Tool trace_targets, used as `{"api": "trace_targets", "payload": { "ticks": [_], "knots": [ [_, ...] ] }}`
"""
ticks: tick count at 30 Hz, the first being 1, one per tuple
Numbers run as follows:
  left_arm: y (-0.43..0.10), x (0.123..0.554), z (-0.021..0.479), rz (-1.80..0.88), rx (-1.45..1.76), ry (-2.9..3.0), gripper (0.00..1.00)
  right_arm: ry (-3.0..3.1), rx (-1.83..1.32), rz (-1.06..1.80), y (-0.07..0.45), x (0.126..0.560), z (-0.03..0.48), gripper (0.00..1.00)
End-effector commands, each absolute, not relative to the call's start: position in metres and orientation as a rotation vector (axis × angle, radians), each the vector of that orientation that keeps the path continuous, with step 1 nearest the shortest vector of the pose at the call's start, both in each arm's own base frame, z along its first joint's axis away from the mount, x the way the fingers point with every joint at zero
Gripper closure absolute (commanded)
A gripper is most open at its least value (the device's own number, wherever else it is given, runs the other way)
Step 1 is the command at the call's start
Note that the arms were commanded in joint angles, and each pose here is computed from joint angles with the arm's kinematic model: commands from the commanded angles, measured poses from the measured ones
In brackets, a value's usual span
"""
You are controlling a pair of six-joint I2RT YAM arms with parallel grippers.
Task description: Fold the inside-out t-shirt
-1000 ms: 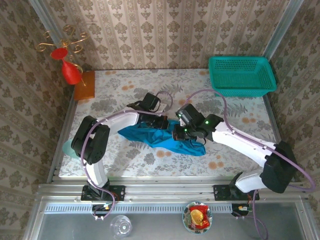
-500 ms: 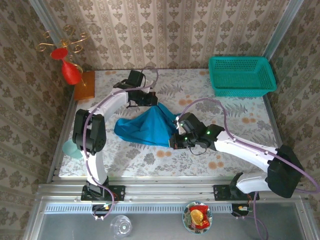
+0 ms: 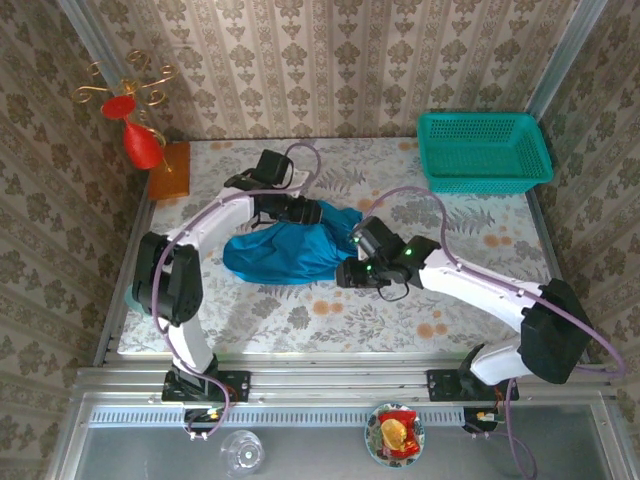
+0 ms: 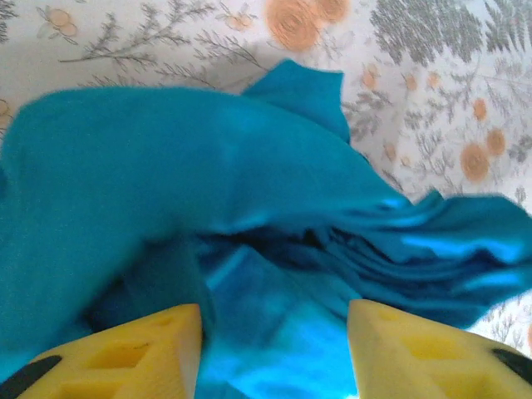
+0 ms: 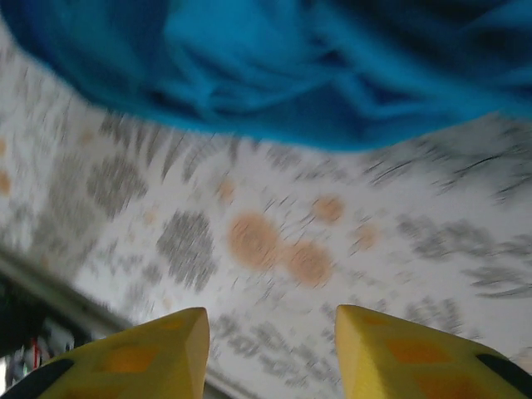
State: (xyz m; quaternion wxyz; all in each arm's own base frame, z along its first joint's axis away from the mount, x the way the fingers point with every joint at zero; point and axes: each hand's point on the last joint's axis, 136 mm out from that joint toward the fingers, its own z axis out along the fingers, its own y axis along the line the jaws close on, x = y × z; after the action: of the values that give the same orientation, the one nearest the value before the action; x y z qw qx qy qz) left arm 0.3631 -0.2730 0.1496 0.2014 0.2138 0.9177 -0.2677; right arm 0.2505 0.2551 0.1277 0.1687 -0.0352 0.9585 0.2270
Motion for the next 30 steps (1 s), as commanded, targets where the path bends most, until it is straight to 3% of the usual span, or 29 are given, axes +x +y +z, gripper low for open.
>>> {"api": "trace_targets", "payload": {
  "ticks": [1, 7, 12, 18, 21, 28, 30],
  "knots": [
    [-0.271, 0.342, 0.159, -0.689, 0.640, 2.565, 0.46, 2.701, 0.086, 0.459, 0.211, 0.277, 0.130, 0.50],
    [-0.259, 0.331, 0.160, -0.452, 0.623, 2.603, 0.38, 2.675, 0.047, 0.328, 0.190, 0.321, 0.137, 0.40],
    [-0.279, 0.328, 0.156, -0.541, 0.664, 2.613, 0.33, 2.726, -0.131, 0.234, 0.200, 0.343, 0.126, 0.32],
    [-0.303, 0.334, 0.126, -0.603, 0.708, 2.665, 0.32, 2.808, -0.225, 0.149, 0.205, 0.354, 0.099, 0.33],
    [-0.300, 0.336, 0.109, -0.561, 0.712, 2.703, 0.38, 2.815, -0.225, 0.144, 0.206, 0.356, 0.095, 0.44],
    [-0.271, 0.336, 0.101, -0.524, 0.630, 2.707, 0.81, 2.780, -0.203, 0.135, 0.201, 0.360, 0.108, 1.00],
    [-0.258, 0.339, 0.114, -0.535, 0.577, 2.671, 0.88, 2.747, -0.178, 0.129, 0.195, 0.362, 0.118, 1.00]
  ]
}}
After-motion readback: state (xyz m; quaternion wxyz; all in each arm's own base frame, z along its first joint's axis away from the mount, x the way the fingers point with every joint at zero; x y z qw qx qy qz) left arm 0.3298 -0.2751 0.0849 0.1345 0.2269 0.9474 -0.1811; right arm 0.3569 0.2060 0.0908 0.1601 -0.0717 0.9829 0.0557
